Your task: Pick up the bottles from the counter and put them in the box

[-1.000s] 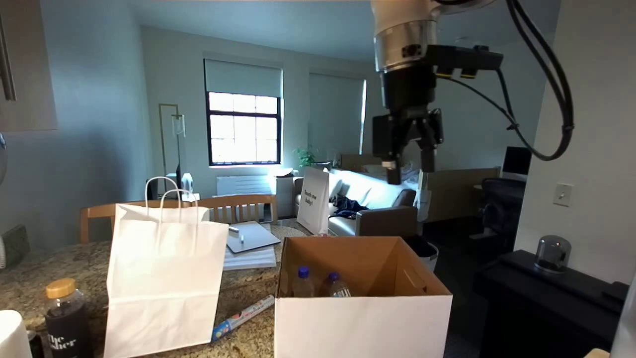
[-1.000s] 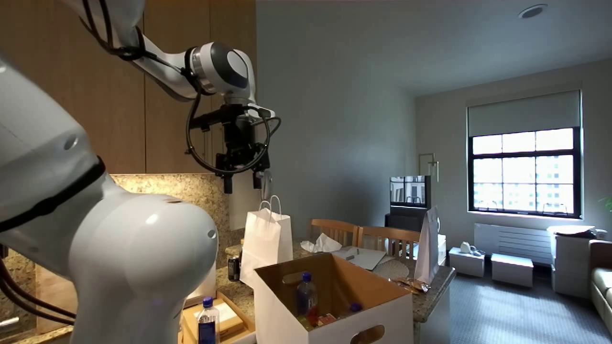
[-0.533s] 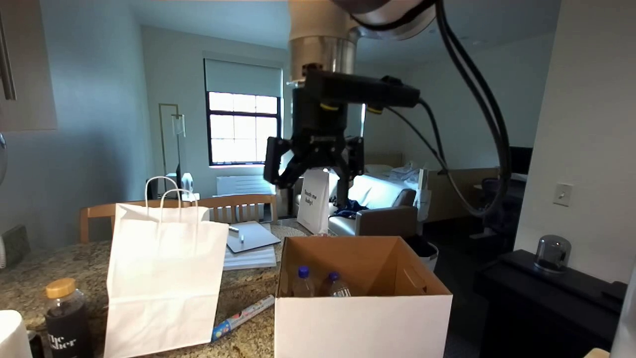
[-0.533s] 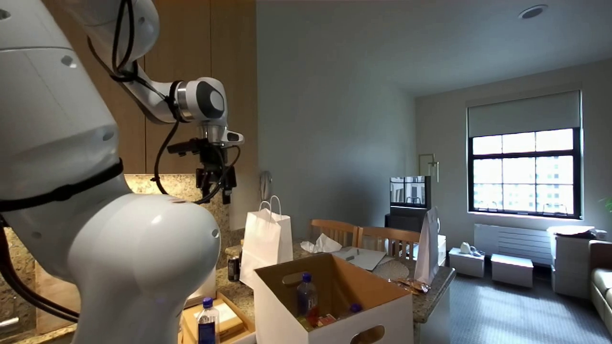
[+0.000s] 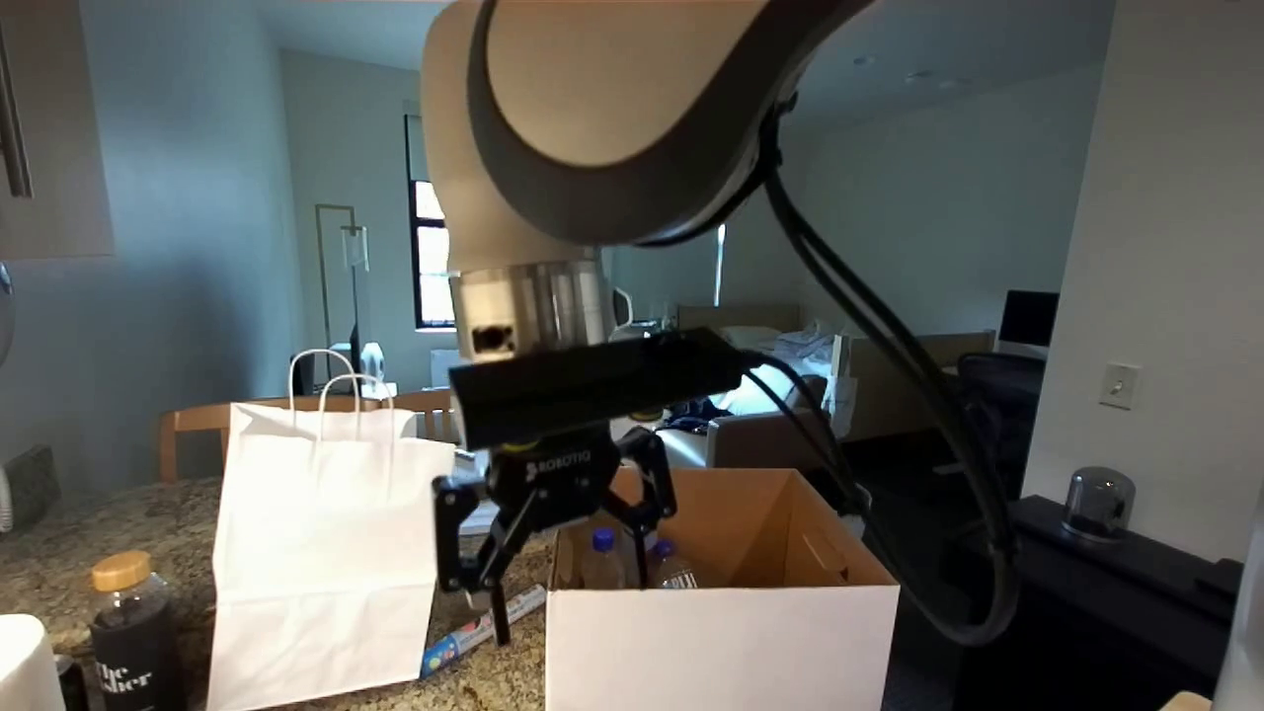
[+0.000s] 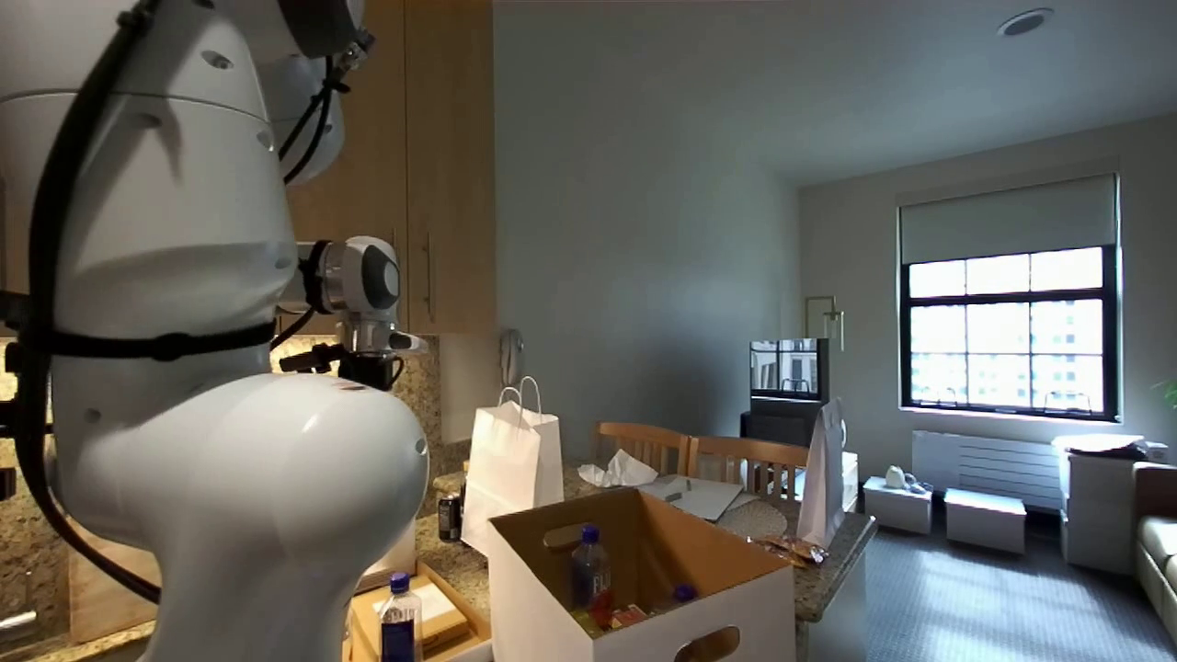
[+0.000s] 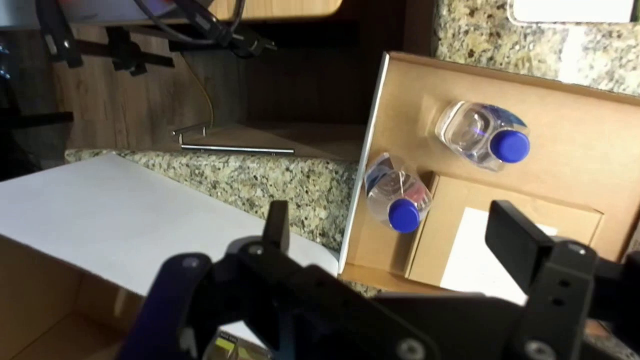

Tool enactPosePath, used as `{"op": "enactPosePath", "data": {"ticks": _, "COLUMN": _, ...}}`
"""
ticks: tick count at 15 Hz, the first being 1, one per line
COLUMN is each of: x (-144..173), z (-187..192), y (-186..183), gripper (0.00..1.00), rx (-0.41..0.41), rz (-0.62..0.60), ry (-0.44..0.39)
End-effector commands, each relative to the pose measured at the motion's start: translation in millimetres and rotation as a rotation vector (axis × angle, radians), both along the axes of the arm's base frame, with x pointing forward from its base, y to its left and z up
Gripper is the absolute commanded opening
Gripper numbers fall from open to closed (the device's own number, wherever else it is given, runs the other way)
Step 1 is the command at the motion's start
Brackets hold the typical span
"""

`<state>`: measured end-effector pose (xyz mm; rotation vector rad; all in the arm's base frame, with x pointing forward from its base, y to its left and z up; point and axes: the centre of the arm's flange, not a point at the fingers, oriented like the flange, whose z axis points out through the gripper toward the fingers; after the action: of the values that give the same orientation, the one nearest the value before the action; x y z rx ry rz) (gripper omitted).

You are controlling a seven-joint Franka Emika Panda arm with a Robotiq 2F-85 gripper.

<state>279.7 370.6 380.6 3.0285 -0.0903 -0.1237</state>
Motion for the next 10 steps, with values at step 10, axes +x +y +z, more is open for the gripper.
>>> {"op": "enactPosePath", "data": {"ticks": 10, "x": 12, "z": -62, "y": 15, "gripper": 1.0, "rx": -0.036, "rz": -0.04, "ry": 0.055}}
